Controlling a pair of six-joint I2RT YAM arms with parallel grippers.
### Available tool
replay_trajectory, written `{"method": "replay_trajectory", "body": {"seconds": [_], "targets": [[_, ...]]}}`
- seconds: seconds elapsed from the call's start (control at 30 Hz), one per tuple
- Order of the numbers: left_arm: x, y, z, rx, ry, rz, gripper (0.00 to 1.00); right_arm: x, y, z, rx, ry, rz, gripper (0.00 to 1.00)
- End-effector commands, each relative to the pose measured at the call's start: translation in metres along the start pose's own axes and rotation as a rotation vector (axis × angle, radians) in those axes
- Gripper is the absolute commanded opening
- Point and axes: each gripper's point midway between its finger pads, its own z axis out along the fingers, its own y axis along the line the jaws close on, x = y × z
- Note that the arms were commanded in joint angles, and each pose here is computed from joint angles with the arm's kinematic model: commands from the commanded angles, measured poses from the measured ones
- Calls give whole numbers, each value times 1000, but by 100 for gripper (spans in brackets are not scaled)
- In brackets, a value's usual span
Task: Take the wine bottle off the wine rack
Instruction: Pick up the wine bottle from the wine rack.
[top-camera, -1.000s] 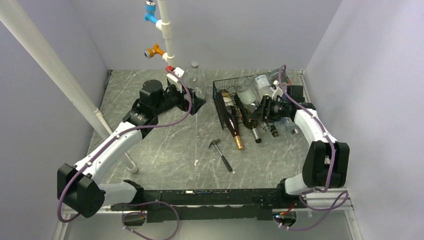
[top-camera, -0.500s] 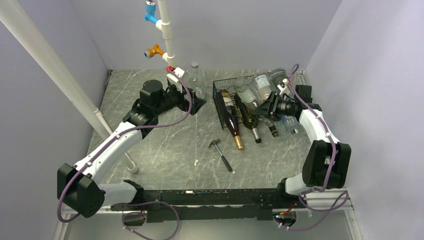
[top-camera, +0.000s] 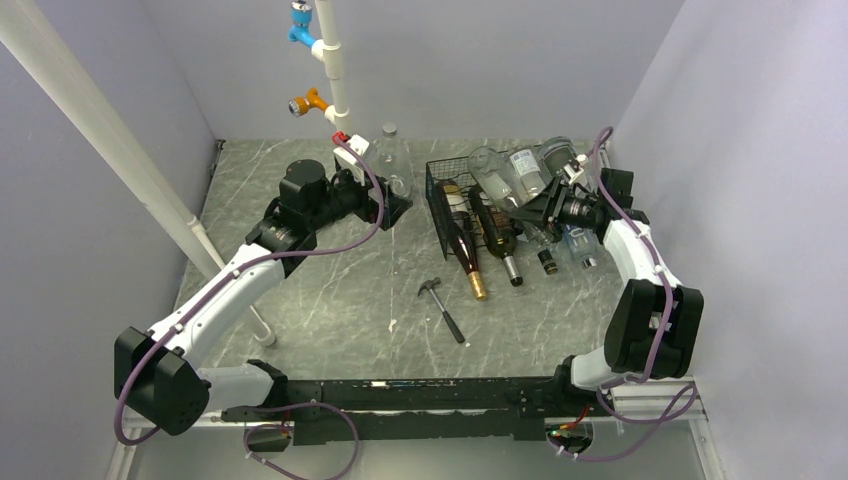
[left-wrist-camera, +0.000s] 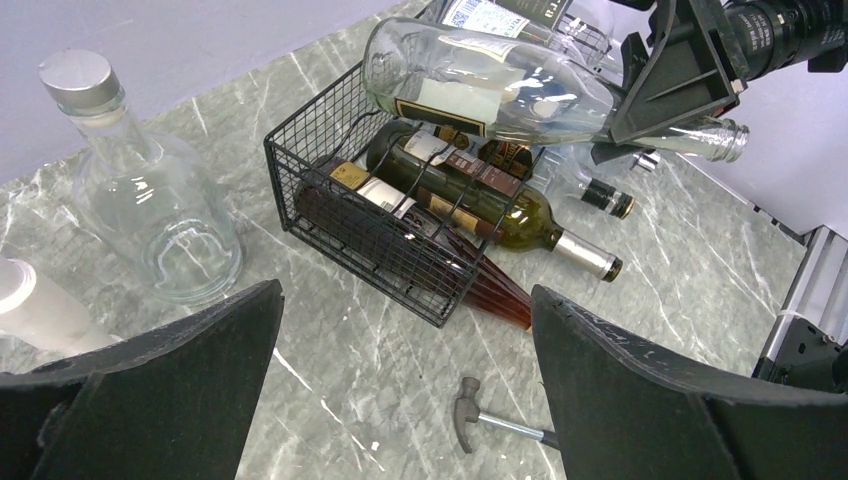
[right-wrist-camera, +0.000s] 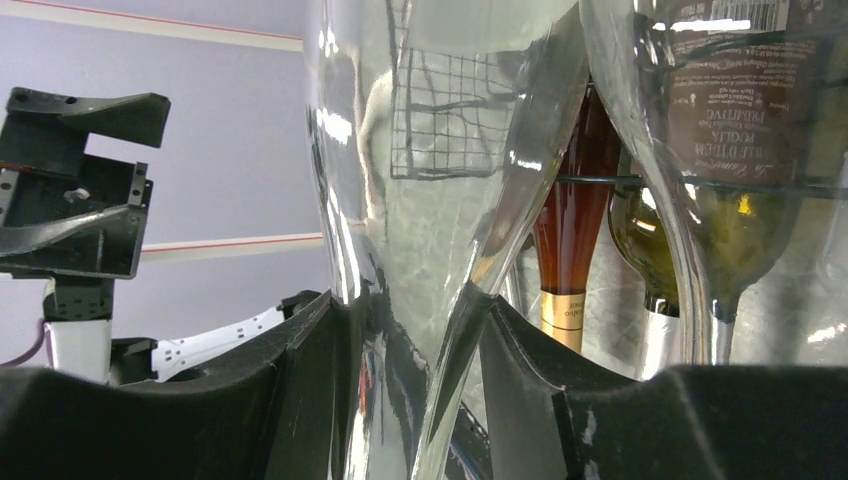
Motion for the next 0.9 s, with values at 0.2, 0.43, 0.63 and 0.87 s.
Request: {"method": "replay_trajectory", "body": {"seconds": [0.2,0.43,0.63,0.87], "targets": [[-11,-10,1,52,-36,42,100,-36,40,-20,-130,-115,-228,0],[-14,-15,-2,75,-49,70,100,-33,52,-23,-175,-101,-232,0],[-16,-14,-4,71,-58,96,100,-27,66,-23,-211,-76,-247,0],[-14,-19,-5,105,-73,137,100,-17,83,-20,-246,-38,-270,0]]}}
